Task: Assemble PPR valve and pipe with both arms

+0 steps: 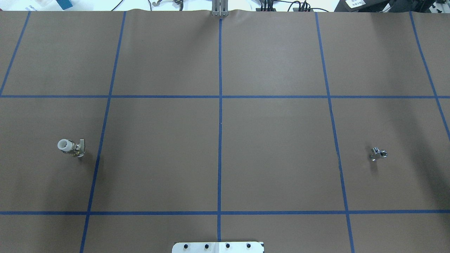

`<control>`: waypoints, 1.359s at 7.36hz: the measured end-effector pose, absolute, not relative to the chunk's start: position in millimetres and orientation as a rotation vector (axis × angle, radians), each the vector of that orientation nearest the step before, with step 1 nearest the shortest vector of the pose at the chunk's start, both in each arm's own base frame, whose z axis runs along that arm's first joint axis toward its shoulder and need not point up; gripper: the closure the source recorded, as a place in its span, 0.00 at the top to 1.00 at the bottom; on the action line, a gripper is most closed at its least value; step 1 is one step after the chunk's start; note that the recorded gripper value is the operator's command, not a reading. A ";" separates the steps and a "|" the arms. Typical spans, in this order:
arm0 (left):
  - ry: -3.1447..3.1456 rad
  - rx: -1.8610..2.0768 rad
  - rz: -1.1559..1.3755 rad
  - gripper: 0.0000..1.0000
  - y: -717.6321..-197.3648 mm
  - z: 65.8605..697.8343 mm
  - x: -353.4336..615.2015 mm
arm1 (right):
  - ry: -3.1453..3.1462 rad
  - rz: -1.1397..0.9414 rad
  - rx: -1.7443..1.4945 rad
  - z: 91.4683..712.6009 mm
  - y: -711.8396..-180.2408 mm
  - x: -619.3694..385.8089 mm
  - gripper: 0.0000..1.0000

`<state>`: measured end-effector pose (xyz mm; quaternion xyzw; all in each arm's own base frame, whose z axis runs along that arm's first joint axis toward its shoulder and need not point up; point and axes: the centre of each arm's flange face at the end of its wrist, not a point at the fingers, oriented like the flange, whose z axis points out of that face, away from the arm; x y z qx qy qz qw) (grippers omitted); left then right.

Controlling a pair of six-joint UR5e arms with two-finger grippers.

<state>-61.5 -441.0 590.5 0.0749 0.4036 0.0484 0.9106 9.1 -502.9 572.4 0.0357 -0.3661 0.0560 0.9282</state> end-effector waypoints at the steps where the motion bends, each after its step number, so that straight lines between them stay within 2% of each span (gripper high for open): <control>1: 0.833 0.155 0.100 1.00 -441.0 590.4 -61.5 | -0.751 0.115 0.073 572.4 -502.9 9.0 1.00; 6: 0.836 0.159 0.100 1.00 -438.4 586.9 -61.3 | -0.752 0.113 0.078 571.3 -503.0 9.1 1.00; 10: 0.842 0.199 0.086 0.99 -438.7 551.9 -58.1 | -0.756 0.107 0.079 570.1 -503.0 7.5 1.00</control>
